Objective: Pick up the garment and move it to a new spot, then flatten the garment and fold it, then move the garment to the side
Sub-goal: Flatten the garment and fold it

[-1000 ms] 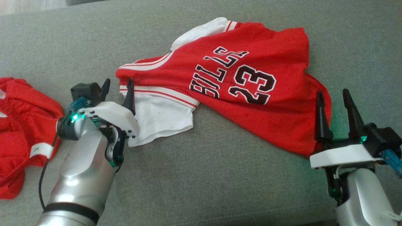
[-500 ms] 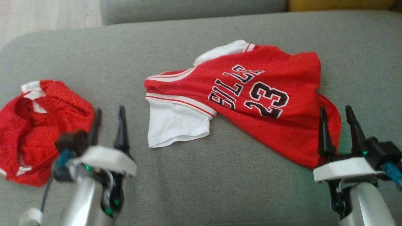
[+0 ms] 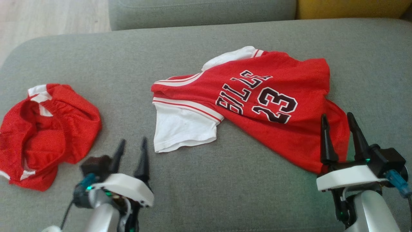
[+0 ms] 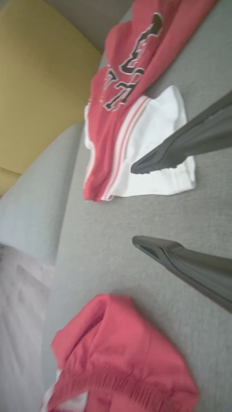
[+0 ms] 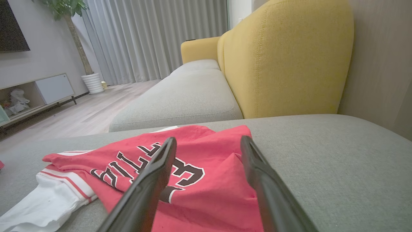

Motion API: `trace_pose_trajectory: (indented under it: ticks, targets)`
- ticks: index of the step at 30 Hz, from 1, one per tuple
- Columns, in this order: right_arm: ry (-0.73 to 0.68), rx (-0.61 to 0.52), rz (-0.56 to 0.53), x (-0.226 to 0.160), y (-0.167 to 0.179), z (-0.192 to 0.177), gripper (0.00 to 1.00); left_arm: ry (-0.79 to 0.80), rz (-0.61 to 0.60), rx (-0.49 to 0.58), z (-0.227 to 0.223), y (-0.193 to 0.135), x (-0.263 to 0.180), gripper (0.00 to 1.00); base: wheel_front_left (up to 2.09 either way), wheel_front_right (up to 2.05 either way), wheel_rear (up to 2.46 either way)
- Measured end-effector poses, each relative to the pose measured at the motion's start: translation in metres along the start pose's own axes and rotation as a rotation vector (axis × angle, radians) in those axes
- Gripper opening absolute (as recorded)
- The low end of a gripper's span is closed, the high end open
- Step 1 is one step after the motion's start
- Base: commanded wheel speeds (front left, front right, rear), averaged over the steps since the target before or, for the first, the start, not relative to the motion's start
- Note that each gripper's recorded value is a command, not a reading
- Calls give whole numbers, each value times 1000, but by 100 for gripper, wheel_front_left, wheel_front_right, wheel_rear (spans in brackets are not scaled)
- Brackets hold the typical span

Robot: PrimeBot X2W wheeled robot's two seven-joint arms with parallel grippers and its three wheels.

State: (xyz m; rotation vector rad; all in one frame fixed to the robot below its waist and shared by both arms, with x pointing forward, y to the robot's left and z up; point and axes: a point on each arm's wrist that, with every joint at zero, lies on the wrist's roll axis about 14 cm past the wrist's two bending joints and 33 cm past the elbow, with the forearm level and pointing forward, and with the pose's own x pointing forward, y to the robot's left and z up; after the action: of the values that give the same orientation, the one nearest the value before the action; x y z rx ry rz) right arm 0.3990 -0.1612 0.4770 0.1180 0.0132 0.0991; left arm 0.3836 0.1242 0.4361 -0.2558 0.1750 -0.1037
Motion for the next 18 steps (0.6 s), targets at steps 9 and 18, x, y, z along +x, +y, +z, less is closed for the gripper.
trace_pose_trajectory:
  ticks: [9,18]
  targets:
    - [26,-2,-45,-3,-16,-9,100,217,-77,39,-51,-18,22,100,0,0,0]
    - [40,0,-95,-10,-32,-13,100,310,-70,75,-71,-19,39,100,0,0,0]
